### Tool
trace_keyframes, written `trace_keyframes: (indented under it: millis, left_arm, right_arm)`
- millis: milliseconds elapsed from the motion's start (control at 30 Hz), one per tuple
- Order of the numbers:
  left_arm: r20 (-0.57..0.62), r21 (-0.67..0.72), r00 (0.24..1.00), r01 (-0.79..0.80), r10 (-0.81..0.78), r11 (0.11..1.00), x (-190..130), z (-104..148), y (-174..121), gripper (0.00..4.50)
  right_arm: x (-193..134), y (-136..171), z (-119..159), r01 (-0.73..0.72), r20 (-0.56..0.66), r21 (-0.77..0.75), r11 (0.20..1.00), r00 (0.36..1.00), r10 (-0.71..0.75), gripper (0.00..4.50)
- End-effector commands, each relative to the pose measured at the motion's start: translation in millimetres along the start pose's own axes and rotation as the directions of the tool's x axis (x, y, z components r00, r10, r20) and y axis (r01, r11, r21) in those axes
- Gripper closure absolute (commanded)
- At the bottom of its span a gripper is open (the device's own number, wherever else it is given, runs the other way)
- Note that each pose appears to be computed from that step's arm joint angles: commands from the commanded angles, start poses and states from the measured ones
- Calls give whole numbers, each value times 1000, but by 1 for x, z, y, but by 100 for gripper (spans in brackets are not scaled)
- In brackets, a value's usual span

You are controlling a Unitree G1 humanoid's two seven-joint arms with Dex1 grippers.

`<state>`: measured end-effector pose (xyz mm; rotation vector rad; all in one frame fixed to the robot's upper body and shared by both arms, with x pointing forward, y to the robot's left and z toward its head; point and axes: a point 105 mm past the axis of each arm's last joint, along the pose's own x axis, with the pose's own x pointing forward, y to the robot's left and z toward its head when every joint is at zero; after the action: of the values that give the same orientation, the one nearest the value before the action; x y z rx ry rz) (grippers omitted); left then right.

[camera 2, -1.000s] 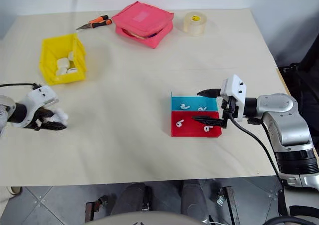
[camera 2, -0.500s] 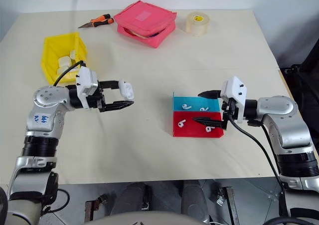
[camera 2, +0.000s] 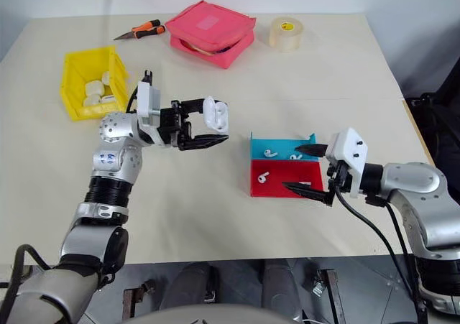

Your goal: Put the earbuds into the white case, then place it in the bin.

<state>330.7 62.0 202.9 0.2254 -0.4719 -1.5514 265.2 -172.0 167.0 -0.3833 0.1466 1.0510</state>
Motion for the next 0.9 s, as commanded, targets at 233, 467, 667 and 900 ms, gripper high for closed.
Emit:
trace_keyframes:
  millis: [233,467,667,900]
  left_arm:
    - [60,1,992,110,-110,994,28,-12,-28,171]
    - [50,-54,996,78,-75,996,20,-14,-45,171]
    - [-6,-56,1000,-5,4,998,6,-18,-44,171]
    - [-15,-67,1000,-25,24,997,1,-17,-51,171]
  right_arm:
    - [-5,15,8,66,-87,-3,998,994,-66,0]
    - [-10,31,11,64,-157,-34,997,985,-68,0]
    - [-19,28,9,79,-233,-43,996,969,-87,37]
    - [-26,29,-4,47,-360,-29,998,931,-55,90]
